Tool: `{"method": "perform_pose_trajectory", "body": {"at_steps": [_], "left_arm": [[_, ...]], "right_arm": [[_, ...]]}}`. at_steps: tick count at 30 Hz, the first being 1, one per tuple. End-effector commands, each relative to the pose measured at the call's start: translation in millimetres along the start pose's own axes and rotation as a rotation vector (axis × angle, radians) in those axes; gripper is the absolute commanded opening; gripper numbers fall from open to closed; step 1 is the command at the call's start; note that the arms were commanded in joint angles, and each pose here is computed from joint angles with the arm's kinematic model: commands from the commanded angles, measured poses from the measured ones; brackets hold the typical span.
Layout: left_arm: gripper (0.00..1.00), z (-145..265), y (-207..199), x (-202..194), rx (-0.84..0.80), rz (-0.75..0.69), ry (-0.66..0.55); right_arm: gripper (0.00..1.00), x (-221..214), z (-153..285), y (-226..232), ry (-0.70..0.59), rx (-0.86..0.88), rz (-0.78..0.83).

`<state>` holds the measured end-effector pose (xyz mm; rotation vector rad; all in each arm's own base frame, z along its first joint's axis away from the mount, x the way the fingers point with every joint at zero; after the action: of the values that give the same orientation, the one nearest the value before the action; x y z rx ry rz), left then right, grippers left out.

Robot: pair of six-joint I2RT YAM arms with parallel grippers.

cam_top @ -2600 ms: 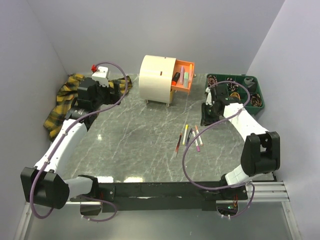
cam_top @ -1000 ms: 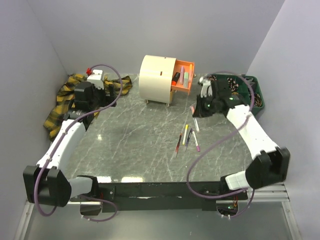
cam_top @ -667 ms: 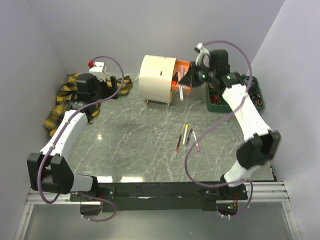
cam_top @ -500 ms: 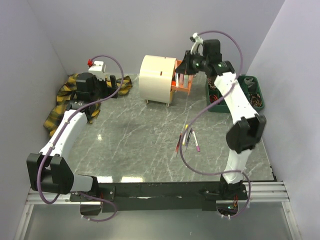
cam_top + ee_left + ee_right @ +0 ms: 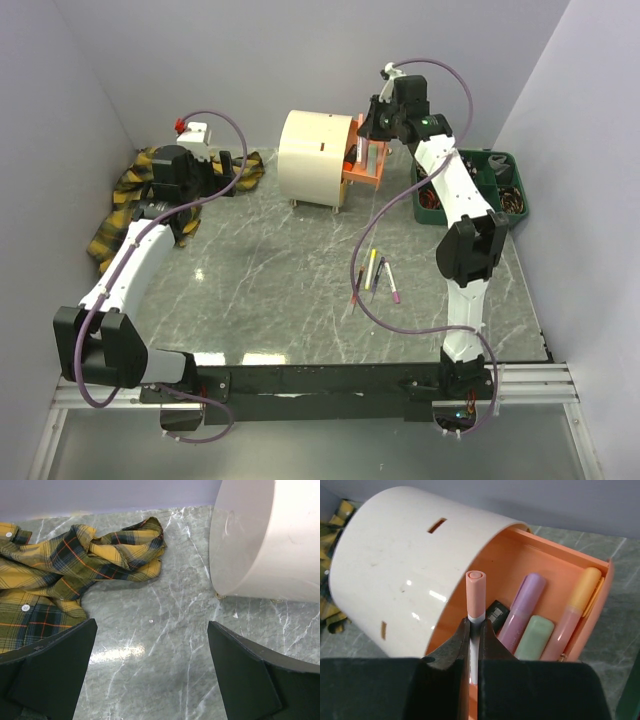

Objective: Sort the stationery into containers
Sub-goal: Place the pen in the drawer, then pick up the pen from the center of the board.

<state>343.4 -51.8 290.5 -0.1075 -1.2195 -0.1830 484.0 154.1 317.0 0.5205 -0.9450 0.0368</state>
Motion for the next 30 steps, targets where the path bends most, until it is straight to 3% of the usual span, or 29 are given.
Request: {"method": "perform_pose_trajectory", "body": {"at_steps": [1,2,7,14,18,22,27,30], "left_arm": [[0.99,-1.0,3.1,16.7,0.011,-0.014,-0.048],[0.99,-2.6,3.1,16.1,0.011,-0.014,-0.044],[0.99,-5.9,2.2,17.1,-0.001,-0.009,-0.043],[0.99,-3.0,0.7,16.2,-0.006,0.000,-0.052],[0.99,1.0,-1.4,14.2,-0.016,0.017,-0.064],[0.99,7.5,-8.1,9.9,-0.029,0.016,-0.072],[0.99,13.6,-21.8,0.3,-0.049,-0.024,-0.066],[1.00,17.6,-31.9,-3.3,-0.065,-0.047,-0.065]], "right_arm": [[0.17,7.7,-5.8,-7.1,-0.047,-0.058,-0.020],[0.27,5.2,-9.5,-9.1,-0.040,-0.065,-0.030],[0.50,10.0,-7.4,-6.0,-0.054,-0.051,-0.024],[0.54,27.9,60.8,21.6,-0.110,0.039,0.018],[0.53,10.3,103.5,28.4,-0.076,0.033,0.034],[0.48,-60.9,134.8,8.6,0.113,-0.032,0.079],[0.45,-161.1,143.3,-20.1,0.404,-0.116,0.104],[0.45,-203.3,150.6,-32.3,0.490,-0.165,0.120]]}}
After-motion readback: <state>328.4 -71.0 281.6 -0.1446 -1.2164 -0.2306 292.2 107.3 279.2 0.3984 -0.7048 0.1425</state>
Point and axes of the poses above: each gripper's point midway between its finger pads, its own z axis back along the fingers, its own y axis along the line the jaws close on, x = y × z, the point moved 9 cm from there along z, back along the fingers, and after that the axes turned 6 degrees about -z, right-handed, at the moved point
